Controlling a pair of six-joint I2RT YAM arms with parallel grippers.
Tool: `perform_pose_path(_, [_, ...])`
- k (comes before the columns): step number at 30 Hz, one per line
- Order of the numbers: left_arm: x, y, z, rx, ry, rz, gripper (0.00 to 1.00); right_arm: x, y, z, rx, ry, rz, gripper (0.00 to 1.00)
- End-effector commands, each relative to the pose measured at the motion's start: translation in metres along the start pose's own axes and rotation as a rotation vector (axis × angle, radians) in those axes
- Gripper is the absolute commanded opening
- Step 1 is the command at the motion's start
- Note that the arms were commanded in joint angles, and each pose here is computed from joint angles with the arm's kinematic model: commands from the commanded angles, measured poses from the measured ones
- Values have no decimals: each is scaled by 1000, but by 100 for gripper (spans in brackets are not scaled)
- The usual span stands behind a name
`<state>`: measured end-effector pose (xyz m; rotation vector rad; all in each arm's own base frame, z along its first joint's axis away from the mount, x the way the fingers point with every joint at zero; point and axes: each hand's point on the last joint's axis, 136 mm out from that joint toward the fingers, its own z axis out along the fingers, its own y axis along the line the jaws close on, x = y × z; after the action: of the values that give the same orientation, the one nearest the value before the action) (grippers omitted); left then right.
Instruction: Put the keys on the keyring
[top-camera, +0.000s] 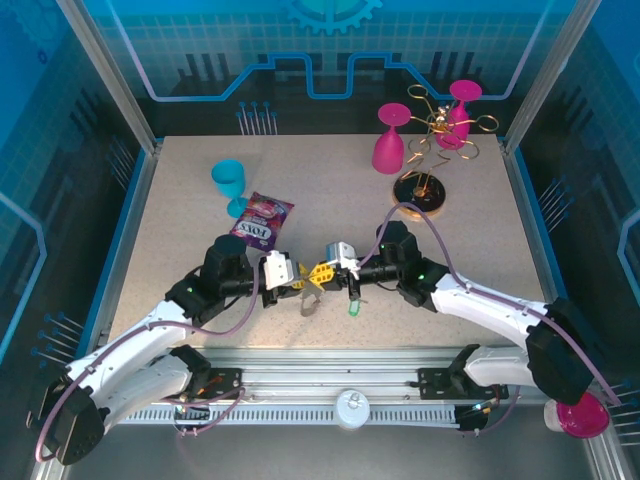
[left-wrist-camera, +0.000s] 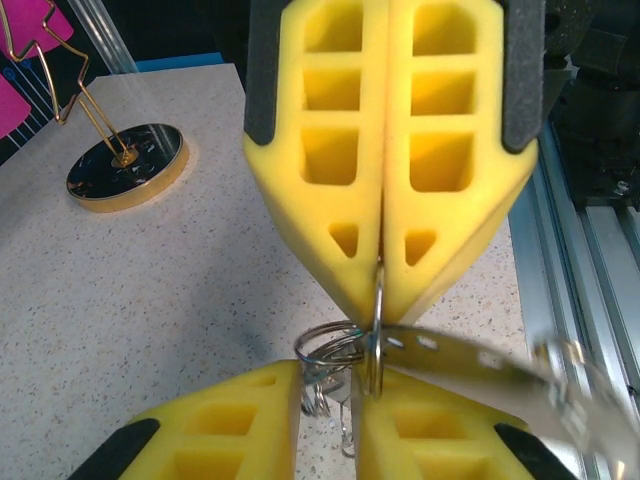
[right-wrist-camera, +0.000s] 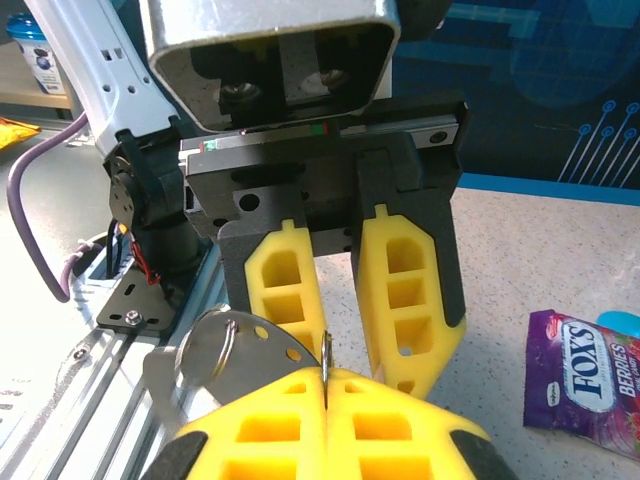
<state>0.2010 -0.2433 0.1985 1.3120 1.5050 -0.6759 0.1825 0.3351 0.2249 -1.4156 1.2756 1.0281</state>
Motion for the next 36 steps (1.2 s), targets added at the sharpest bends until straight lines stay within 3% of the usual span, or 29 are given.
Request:
perform_pose_path(1, [-9,-7,-1,34,-47,-3,19,-6,1,0,-22,-43,-13,0])
perform_pose_path(17, [-17,-10,-1,53,-82,12,13,21,8,9,-29,42,22,0])
perform_pose_path(29, [-5,-11,-2,48,-25,8,19,20,13,-8,13,58,-6,0])
perform_pose_path(36, [-13,-16,-5,68,-68,-10,21,17,13,-9,19,32,-10,0])
